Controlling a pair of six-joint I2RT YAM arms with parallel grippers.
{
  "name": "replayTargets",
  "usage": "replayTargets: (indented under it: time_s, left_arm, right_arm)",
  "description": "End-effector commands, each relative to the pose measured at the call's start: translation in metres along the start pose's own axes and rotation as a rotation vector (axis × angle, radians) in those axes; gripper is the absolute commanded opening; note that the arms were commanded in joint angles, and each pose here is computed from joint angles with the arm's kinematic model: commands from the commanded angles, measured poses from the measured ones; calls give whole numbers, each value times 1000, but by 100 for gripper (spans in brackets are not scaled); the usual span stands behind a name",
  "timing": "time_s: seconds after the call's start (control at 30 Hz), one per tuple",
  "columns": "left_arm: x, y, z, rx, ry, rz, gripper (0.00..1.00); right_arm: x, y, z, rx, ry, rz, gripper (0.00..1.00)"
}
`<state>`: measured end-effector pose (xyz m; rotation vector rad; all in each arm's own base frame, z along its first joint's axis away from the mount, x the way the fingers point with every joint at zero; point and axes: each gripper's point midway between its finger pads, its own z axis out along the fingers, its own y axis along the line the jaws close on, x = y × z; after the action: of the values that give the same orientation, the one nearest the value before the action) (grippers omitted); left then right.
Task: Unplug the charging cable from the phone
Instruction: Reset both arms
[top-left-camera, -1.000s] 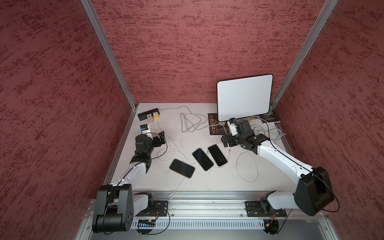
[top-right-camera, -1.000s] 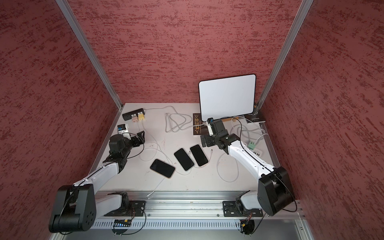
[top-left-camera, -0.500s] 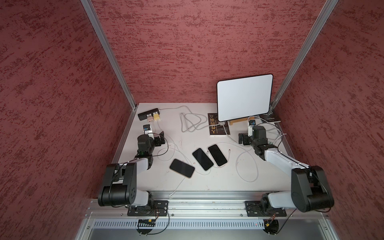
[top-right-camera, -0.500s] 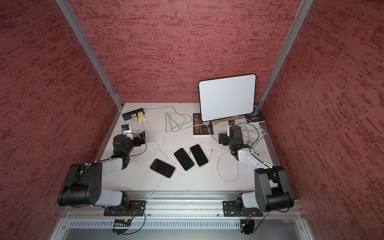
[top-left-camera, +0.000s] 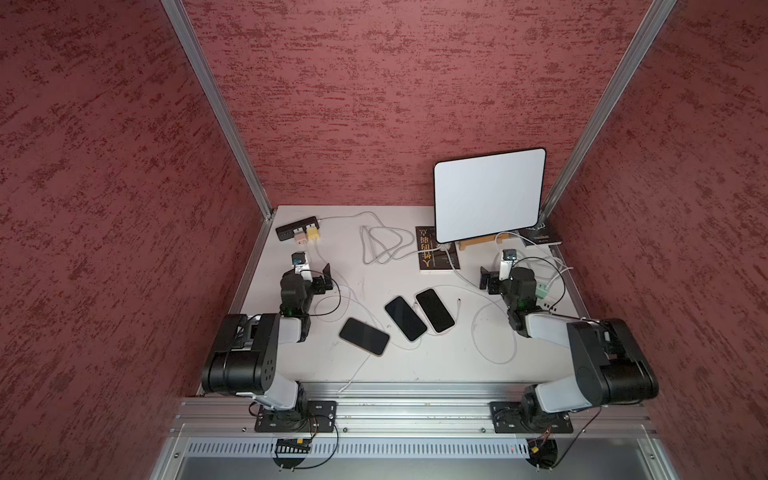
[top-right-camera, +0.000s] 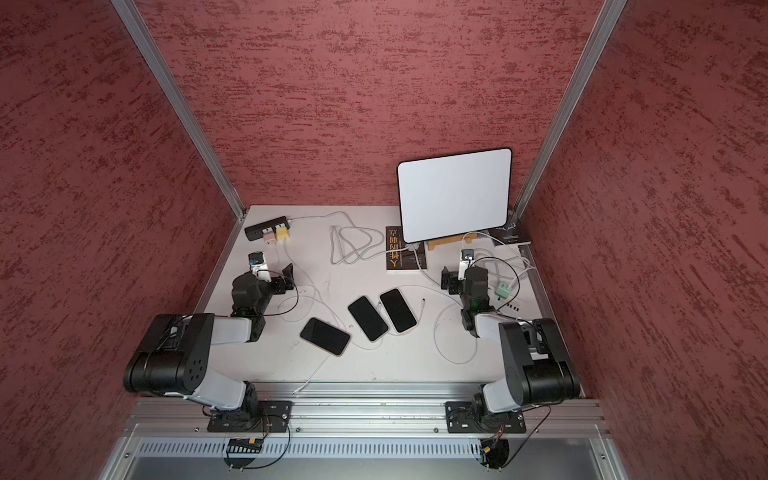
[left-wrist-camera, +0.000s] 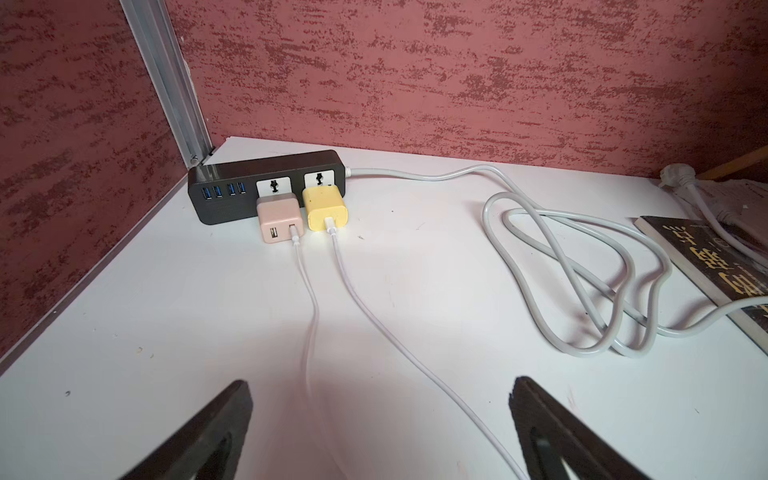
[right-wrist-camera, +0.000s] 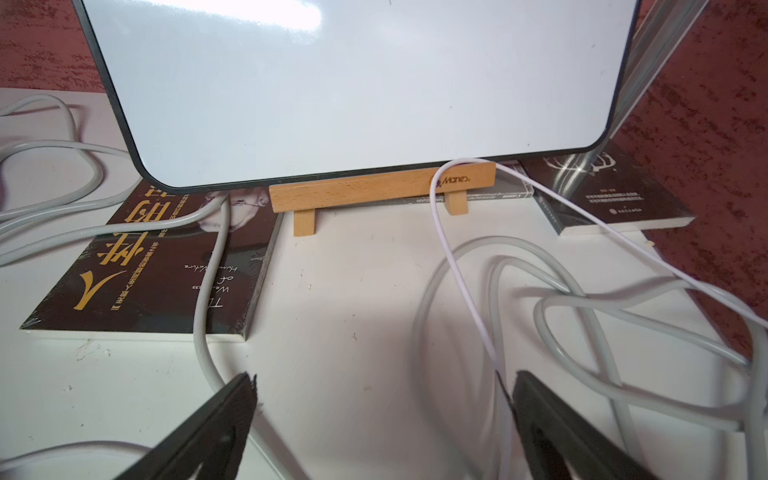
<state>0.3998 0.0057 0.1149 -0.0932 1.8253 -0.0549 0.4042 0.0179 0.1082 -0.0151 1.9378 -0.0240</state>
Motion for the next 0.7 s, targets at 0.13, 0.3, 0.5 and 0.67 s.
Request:
replayTargets:
  time_s: [0.13, 0.3, 0.5, 0.67]
  left_arm:
    - [-7, 5, -7, -90, -69, 44, 100]
    - [-7, 3, -8, -91, -75, 48, 100]
    - [-7, 3, -9, -90, -75, 49, 100]
    - [-7, 3, -9, -91, -75, 48, 100]
  right_arm:
    - [-6, -10, -9, 34, -141, 16, 99]
    - [-9, -13, -8, 53, -147, 24, 99]
    - [-9, -13, -8, 54, -148, 24, 99]
    - [-9, -13, -7, 51, -143, 24, 99]
